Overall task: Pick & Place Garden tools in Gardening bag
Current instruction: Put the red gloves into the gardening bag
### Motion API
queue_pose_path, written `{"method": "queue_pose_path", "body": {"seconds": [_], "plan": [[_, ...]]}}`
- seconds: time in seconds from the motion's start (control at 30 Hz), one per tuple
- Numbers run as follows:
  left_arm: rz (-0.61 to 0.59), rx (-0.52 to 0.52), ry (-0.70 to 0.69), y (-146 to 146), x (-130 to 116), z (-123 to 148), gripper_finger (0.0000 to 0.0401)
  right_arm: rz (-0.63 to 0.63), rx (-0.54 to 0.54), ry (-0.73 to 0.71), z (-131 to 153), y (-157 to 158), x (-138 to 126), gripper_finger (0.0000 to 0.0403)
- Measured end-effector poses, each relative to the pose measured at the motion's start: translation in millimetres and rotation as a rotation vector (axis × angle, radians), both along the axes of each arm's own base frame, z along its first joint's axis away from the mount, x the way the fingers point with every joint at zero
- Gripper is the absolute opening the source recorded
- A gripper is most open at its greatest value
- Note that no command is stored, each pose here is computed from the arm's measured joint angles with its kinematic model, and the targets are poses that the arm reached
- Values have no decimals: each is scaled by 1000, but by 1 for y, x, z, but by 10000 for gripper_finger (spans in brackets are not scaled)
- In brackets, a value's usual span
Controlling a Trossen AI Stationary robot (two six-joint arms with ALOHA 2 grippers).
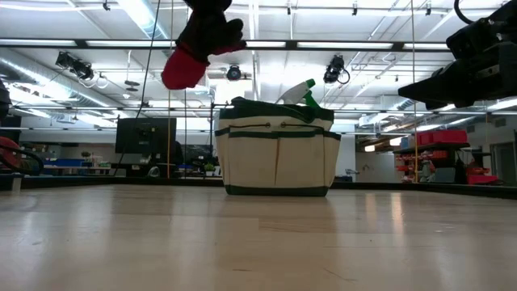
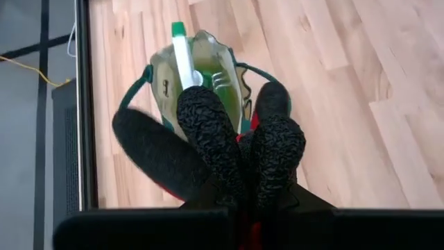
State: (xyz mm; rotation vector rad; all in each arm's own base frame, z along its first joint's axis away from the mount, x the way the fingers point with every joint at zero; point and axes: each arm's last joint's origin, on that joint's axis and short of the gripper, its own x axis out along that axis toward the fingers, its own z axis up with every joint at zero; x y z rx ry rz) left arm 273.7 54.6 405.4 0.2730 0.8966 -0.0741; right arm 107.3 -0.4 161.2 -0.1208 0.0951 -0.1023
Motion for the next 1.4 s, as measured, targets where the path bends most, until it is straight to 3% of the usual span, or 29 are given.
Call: {"method": "queue_pose_path", "body": {"seconds": [0.3,0.57,0.93,1.4], "plan": [[24,-18,86,4,-5,-47,19,0,0,1,0,0,0,16],[73,-34,-1,18,-30,-74,19,0,0,1,0,0,0,16],[87,5,-317,27,-59,-73,19,0,0,5,0,0,0,16],[-73,-17,-649,27,-50,-48,19,0,0,5,0,0,0,16]]}}
